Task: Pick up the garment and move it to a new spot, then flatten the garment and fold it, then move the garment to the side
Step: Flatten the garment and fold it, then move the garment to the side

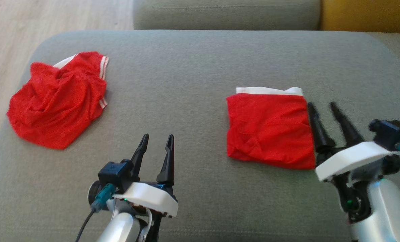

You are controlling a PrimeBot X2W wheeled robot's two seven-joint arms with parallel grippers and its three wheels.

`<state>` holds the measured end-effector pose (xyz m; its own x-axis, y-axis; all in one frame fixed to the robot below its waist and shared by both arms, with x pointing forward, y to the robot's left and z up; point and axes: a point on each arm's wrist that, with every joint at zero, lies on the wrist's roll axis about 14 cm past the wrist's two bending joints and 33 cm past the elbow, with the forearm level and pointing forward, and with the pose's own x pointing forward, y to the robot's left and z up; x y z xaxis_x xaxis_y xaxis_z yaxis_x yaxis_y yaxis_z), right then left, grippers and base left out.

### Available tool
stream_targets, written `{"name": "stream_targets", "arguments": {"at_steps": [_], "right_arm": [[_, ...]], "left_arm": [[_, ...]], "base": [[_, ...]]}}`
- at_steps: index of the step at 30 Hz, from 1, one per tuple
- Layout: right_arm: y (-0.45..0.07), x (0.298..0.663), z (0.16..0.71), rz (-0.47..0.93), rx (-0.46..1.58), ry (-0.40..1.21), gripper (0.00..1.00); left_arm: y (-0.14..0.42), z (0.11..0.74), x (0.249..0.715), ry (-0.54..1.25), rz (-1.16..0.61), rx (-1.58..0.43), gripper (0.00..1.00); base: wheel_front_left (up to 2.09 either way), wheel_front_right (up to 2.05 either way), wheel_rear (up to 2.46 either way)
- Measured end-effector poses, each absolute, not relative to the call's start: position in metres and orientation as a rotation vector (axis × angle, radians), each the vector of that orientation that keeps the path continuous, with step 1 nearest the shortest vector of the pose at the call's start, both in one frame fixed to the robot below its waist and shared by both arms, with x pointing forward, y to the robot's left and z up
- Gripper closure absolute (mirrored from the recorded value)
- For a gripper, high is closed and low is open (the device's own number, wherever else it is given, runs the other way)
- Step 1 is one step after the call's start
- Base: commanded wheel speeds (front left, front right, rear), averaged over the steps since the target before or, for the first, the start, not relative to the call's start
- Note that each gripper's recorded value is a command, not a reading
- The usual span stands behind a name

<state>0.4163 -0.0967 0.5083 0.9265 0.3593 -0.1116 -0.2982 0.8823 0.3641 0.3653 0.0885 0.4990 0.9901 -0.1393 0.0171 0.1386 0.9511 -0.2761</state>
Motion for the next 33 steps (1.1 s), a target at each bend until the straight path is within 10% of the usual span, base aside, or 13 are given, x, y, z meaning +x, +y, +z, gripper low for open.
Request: {"name": "stream_targets", "arguments": {"at_steps": [33], "right_arm": [[-0.191, 0.378, 0.503, 0.042, -0.015, -0.040, 0.00]], "left_arm": [[0.078, 0.516, 0.371, -0.052, -0.188, -0.284, 0.00]], "base": [[0.00, 0.00, 0.00]]}}
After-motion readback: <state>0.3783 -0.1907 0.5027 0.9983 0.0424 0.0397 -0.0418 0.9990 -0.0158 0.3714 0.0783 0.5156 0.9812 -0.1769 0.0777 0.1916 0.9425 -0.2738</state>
